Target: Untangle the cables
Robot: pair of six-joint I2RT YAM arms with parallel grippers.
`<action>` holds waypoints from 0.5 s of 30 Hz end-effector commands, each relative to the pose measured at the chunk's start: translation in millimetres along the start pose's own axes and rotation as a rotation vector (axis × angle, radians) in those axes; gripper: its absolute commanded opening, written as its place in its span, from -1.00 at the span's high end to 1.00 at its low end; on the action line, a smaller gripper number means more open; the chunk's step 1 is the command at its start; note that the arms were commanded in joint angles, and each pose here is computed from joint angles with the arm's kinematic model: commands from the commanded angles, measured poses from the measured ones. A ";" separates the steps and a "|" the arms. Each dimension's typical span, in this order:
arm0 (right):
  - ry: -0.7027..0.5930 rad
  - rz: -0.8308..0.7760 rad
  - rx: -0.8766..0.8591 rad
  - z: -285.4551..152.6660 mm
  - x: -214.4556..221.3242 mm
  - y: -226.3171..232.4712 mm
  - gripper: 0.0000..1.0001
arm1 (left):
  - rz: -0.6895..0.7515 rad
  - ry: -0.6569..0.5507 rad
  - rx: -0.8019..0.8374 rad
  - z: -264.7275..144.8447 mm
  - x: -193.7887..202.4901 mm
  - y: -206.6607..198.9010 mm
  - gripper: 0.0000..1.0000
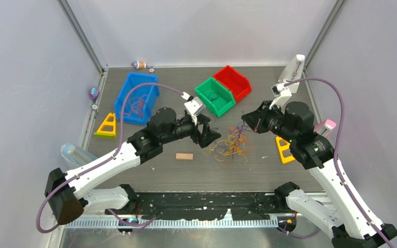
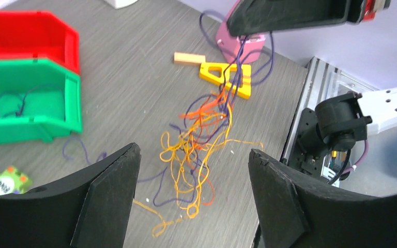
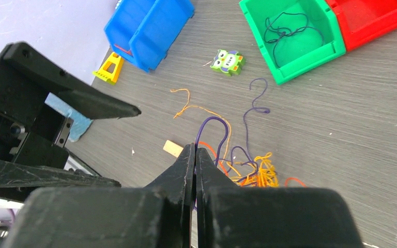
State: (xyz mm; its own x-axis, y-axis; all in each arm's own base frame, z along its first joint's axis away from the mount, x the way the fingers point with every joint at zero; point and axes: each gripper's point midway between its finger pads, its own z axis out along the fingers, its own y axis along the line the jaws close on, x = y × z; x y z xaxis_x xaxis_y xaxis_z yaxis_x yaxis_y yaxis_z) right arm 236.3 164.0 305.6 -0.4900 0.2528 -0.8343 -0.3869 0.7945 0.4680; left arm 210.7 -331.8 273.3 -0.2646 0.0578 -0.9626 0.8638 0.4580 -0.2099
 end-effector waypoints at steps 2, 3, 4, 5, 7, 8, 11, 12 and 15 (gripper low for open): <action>-0.047 0.004 -0.121 -9.1 -22.0 29.5 0.89 | 0.068 -0.072 0.129 17.4 -36.9 -23.4 -0.53; -0.042 0.004 -0.126 -8.9 -20.9 30.2 0.89 | 0.072 -0.074 0.145 20.0 -39.0 -26.5 -0.52; -0.037 0.005 -0.128 -8.1 -19.6 30.2 0.89 | 0.075 -0.071 0.160 23.6 -38.8 -28.6 -0.52; -0.032 0.008 -0.135 -8.0 -18.8 31.5 0.89 | 0.078 -0.072 0.164 27.0 -40.4 -29.6 -0.51; -0.018 0.008 -0.154 -6.9 -15.8 34.1 0.89 | 0.078 -0.062 0.179 34.0 -40.3 -32.1 -0.51; -0.015 0.011 -0.158 -6.2 -15.2 34.7 0.89 | 0.075 -0.056 0.198 37.5 -40.3 -35.0 -0.50; -0.008 0.015 -0.175 -6.3 -13.7 37.4 0.89 | 0.068 -0.044 0.247 48.1 -41.0 -45.0 -0.50; -0.007 0.019 -0.182 -6.0 -13.0 38.5 0.89 | 0.067 -0.036 0.262 52.8 -38.6 -48.2 -0.51; 0.003 0.032 -0.206 -4.3 -10.9 42.1 0.89 | 0.070 -0.019 0.294 64.8 -34.8 -57.0 -0.50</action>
State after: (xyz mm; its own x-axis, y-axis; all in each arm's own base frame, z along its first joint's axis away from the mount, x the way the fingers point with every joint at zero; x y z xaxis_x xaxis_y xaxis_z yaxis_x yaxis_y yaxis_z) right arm 223.5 182.8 308.0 -0.5451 0.2392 -0.8035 -0.4574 0.7183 0.5242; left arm 208.9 -395.3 279.6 -0.2601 0.1107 -0.9592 0.9348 0.2776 -0.2215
